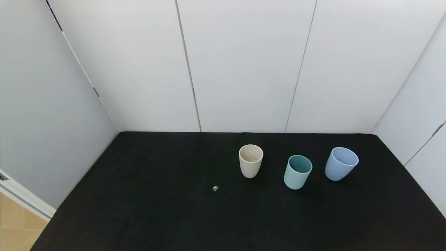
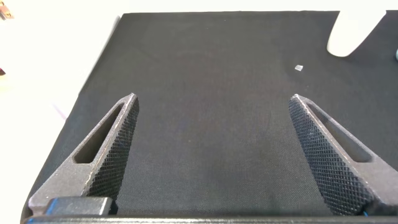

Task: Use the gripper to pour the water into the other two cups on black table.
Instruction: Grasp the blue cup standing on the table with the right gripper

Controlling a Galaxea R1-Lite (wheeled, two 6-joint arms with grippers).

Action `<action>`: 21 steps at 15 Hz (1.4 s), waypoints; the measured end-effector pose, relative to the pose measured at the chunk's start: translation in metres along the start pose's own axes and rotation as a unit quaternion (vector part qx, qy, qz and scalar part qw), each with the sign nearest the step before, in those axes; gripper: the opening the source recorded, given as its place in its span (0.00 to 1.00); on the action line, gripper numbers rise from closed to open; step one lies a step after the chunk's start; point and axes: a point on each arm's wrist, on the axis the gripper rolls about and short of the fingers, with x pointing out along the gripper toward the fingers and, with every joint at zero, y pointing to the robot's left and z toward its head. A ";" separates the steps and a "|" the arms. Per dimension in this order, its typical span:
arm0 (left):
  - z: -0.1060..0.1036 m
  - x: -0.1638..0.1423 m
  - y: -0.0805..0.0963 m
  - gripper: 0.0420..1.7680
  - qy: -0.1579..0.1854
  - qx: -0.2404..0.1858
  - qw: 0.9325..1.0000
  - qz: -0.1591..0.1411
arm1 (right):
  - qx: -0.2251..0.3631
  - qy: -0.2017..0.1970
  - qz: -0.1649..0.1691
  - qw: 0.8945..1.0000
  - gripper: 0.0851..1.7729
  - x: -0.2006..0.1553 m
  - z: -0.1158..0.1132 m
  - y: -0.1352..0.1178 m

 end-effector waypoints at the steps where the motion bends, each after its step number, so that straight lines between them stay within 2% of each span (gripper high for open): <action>1: 0.000 0.000 0.000 0.97 0.000 0.000 1.000 0.000 | 0.000 0.007 0.002 1.000 0.96 0.009 0.004 0.000; 7: 0.000 0.000 0.000 0.97 0.000 0.000 1.000 0.000 | -0.001 0.036 0.005 0.999 0.96 0.075 0.009 -0.001; 15: 0.000 0.000 0.000 0.97 0.000 0.000 1.000 0.000 | 0.004 0.095 -0.006 0.995 0.96 0.133 -0.021 -0.005; 21: 0.000 0.000 0.000 0.97 0.000 0.000 1.000 0.000 | 0.001 0.108 -0.004 0.994 0.96 0.173 -0.036 -0.006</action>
